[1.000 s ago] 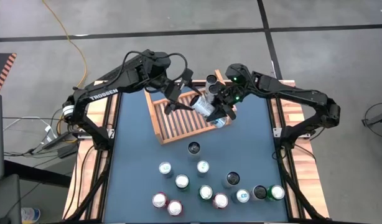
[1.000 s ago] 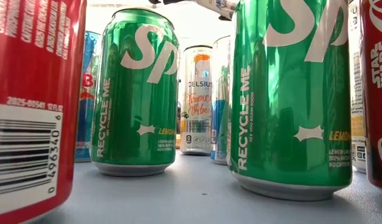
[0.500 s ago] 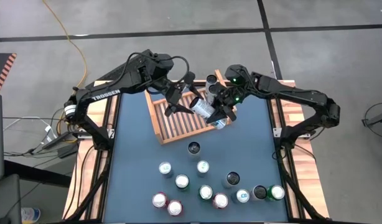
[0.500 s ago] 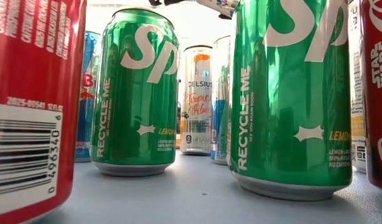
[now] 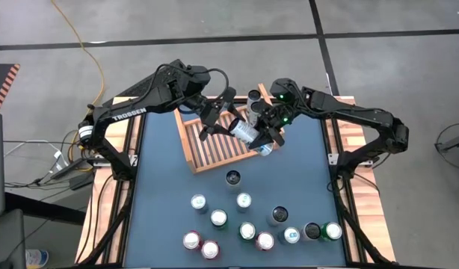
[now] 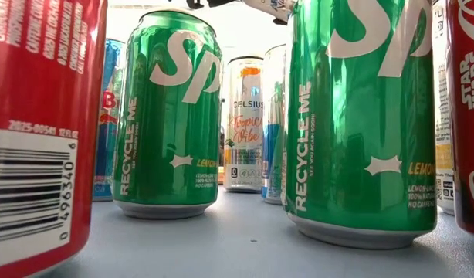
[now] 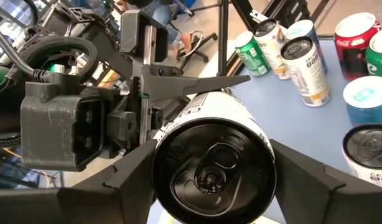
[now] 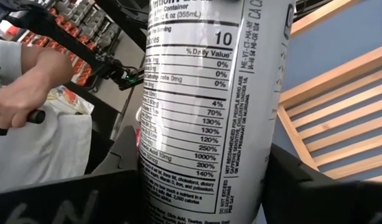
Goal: Place canned beverage on shelf
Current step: Put the white-blue soda can on the shelf aligned with the other white-blue soda cans
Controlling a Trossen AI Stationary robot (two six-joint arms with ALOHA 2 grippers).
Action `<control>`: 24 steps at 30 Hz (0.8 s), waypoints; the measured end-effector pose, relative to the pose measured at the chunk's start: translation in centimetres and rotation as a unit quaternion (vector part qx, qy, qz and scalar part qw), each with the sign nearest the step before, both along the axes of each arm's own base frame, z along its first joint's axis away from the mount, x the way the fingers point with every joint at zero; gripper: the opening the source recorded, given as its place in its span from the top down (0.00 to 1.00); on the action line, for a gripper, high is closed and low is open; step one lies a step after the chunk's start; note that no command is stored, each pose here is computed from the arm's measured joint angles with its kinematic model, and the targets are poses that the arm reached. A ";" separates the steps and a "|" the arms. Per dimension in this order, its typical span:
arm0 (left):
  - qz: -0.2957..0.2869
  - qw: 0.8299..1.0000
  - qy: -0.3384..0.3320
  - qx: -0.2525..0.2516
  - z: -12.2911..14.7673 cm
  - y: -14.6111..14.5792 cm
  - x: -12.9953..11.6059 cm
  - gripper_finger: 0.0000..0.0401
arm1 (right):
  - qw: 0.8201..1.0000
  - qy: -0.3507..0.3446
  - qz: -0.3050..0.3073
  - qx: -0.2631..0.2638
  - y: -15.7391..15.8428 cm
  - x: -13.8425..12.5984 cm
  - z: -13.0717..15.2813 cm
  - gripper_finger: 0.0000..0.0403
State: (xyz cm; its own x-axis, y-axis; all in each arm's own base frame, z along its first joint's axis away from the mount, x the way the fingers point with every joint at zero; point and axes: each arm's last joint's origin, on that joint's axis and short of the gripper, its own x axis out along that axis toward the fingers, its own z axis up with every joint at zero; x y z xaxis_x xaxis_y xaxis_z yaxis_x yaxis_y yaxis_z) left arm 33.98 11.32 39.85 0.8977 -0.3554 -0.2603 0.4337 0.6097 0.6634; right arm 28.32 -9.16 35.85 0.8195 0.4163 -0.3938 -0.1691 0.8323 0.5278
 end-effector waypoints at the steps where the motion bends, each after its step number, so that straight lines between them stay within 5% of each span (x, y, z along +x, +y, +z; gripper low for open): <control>1: 0.001 1.000 0.001 0.000 0.0 0.0 0.0 0.37 | 1.000 0.001 -0.002 0.003 0.0 0.0 0.0 0.52; 8: 0.049 0.998 0.028 0.003 -0.4 0.4 -0.1 0.37 | 0.999 0.012 -0.033 0.026 -0.7 -0.7 0.3 0.35; 15: 0.115 0.991 0.063 0.009 -0.9 0.7 -0.2 0.37 | 0.997 -0.001 -0.067 0.024 -1.5 -3.7 2.2 0.33; 19: 0.176 0.978 0.098 0.057 -1.5 1.1 -0.6 0.37 | 0.995 -0.008 -0.102 0.010 -1.4 -6.7 3.6 0.33; 24: 0.235 0.948 0.167 0.138 -2.6 1.1 -1.0 0.37 | 0.980 0.001 -0.187 -0.069 -0.7 -9.2 4.7 0.33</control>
State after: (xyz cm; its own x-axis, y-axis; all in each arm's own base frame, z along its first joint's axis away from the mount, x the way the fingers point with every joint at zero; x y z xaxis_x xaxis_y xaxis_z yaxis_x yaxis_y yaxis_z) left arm 32.97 12.37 37.24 0.7910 0.1855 -0.5831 0.3714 0.6117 0.6985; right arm 19.10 -9.90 40.51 0.9041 0.0290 -0.4263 0.1622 0.8998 0.4051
